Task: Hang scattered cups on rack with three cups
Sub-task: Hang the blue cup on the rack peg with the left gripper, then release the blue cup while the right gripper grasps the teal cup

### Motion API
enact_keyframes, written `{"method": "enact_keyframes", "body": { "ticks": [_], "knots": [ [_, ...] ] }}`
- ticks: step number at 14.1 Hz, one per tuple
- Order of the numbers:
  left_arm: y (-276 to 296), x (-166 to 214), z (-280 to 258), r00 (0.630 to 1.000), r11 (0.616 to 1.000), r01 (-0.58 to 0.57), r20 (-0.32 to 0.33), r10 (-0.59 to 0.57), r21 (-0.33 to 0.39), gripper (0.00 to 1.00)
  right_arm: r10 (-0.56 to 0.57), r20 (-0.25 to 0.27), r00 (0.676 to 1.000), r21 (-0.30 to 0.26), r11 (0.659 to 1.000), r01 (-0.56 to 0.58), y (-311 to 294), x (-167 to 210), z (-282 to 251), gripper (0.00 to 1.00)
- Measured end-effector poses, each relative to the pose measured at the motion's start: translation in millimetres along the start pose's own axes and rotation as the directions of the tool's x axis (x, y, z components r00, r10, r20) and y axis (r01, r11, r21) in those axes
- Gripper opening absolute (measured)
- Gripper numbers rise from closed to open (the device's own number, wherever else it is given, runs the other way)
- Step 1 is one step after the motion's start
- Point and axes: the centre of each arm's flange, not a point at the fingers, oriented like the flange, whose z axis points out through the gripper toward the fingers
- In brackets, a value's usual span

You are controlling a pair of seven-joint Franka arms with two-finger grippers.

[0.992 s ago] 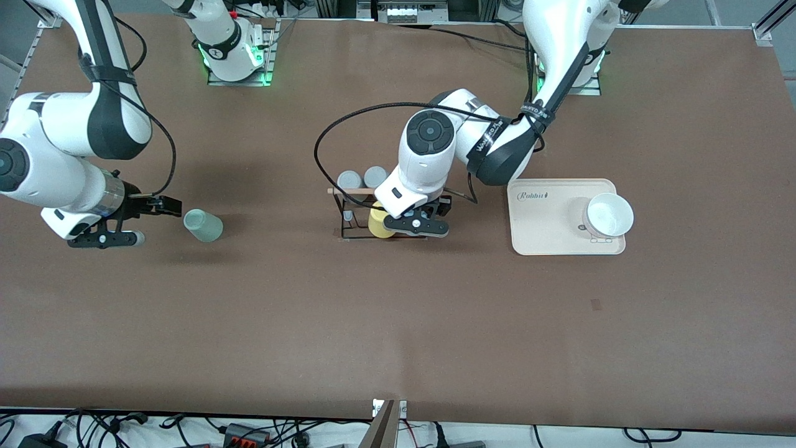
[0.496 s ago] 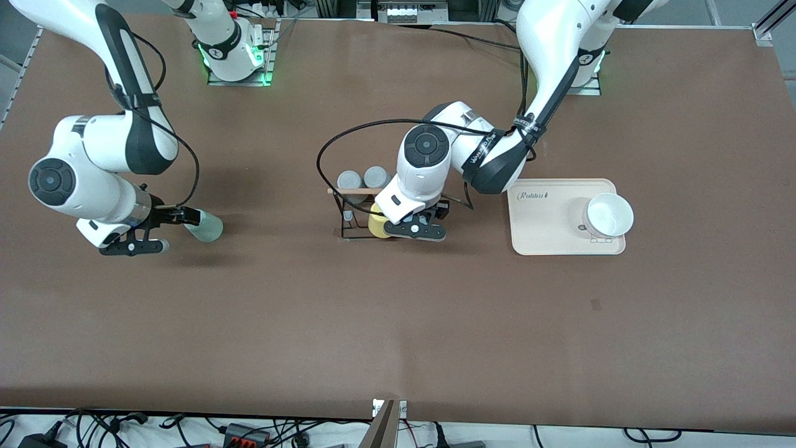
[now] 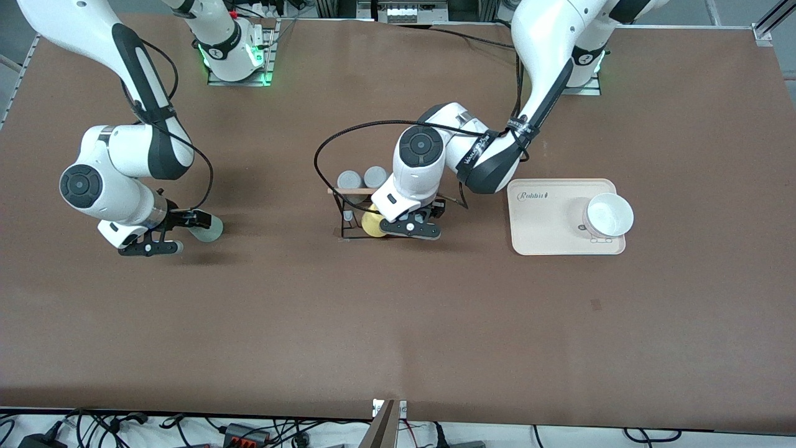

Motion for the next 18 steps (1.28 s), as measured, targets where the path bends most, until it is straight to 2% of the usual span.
{"method": "enact_keyframes", "body": {
  "ticks": [2, 3, 6, 9, 13, 16, 18],
  "knots": [
    [-1, 1, -1, 1.0, 1.0, 0.002, -0.002, -0.002, -0.001, 0.94, 0.0, -0.002, 1.0, 0.0, 1.0, 0.0, 0, 0, 0, 1.0],
    [-3, 3, -2, 1.0, 1.0, 0.005, -0.005, -0.005, -0.002, 1.0, 0.0, -0.001, 1.0, 0.0, 1.0, 0.0, 0, 0, 0, 1.0],
    [-8, 10, -19, 1.0, 1.0, 0.017, -0.026, -0.017, -0.01, 1.0, 0.002, 0.017, 1.0, 0.0, 1.0, -0.002, 0, -2, 10, 1.0],
    [-39, 24, -63, 0.998, 0.998, 0.063, -0.03, -0.063, 0.004, 1.0, 0.002, 0.032, 0.999, 0.0, 1.0, -0.002, 0, -2, 20, 1.0],
    [-103, 33, -151, 0.99, 0.99, 0.137, -0.042, -0.136, 0.028, 1.0, 0.002, 0.048, 0.999, -0.001, 1.0, -0.002, 0, -3, 29, 1.0],
    [-167, 33, -212, 0.995, 0.993, 0.1, -0.032, -0.098, 0.062, 1.0, 0.003, 0.057, 0.998, -0.001, 1.0, -0.003, 0, -3, 36, 1.0],
    [-230, 37, -240, 0.999, 0.996, 0.042, -0.006, -0.042, 0.081, 1.0, 0.004, 0.058, 0.998, -0.001, 1.0, -0.004, 0, -3, 37, 1.0]
  ]
}}
